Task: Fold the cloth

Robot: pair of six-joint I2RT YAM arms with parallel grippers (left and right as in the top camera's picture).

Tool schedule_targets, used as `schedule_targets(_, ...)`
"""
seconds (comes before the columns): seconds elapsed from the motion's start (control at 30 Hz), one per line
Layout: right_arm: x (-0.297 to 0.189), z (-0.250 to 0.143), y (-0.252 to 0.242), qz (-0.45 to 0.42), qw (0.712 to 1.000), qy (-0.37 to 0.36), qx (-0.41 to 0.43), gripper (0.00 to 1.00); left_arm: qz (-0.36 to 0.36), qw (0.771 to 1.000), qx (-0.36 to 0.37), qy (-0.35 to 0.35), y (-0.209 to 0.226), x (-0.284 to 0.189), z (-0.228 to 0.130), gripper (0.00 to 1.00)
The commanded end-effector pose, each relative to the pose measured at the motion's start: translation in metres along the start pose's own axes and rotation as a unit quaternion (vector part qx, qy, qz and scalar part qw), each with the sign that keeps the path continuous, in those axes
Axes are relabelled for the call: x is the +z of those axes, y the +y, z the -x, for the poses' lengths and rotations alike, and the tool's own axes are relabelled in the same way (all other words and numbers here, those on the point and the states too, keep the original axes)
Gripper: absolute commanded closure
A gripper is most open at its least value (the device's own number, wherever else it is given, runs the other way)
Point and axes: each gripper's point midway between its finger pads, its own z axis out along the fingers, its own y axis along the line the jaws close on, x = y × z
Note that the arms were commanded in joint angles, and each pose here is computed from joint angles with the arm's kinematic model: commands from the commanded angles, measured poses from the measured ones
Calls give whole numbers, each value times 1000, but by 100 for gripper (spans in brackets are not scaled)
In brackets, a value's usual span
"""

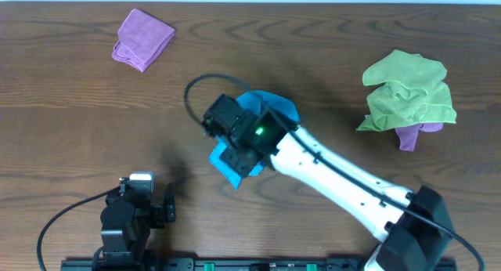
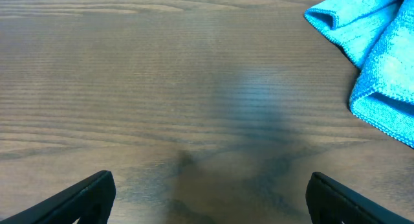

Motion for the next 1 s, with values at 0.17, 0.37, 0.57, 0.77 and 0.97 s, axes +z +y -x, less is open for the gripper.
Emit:
schedule_targets(0.17, -2, 1, -38, 80, 954, 14, 290, 32, 4, 1000, 6, 5, 1, 2, -4, 5)
schedule_targets(0.37, -3, 2, -47, 105, 932, 17, 347, 31, 4, 1000, 6, 5, 1, 2, -4, 5)
schedule_targets(0.57, -4, -3, -52, 100, 942, 13, 319, 38, 4, 1000, 6, 5, 1, 2, -4, 5)
schedule_targets(0.77, -17, -27, -67, 63, 965, -7, 255, 31, 4, 1000, 6, 4, 1, 2, -4, 5)
schedule_targets(0.97, -17, -72, -60, 111, 947, -36, 298, 24, -24, 1000, 6, -4, -8, 2, 0, 5)
